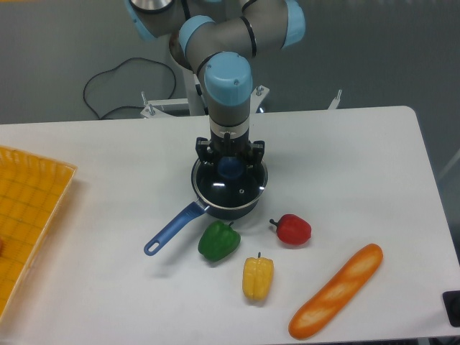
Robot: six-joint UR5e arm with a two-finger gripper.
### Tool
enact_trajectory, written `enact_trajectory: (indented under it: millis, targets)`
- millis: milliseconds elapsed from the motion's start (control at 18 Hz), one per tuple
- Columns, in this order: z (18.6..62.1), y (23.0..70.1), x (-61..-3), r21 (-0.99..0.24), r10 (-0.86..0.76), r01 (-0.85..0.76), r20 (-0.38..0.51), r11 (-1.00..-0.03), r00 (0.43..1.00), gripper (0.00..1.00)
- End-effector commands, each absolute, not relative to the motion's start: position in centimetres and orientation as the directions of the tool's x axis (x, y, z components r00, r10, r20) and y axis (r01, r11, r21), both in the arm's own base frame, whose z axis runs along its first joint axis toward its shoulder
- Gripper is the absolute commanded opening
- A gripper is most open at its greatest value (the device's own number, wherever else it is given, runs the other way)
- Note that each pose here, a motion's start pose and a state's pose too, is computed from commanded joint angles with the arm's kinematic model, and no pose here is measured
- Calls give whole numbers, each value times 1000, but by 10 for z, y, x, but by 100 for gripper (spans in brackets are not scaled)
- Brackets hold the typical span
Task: Open the lid
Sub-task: 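Lift the lid by its knob and pull it off the saucepan rim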
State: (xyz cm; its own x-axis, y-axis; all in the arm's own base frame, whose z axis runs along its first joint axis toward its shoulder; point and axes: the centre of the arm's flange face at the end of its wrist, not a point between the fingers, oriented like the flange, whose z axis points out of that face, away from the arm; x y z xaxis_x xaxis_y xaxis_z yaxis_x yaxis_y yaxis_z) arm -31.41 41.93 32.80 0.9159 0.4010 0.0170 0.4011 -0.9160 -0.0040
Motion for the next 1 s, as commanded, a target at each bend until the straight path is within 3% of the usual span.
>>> enact_trajectory:
  millis: [278, 778, 1000]
  targets:
    - [348, 417, -338, -15, 429, 429, 22, -903, 903, 47]
    - [339, 417, -393, 0, 477, 477, 45, -879, 878, 47]
    - [335, 410, -414, -4, 437, 438, 51, -899, 898, 47]
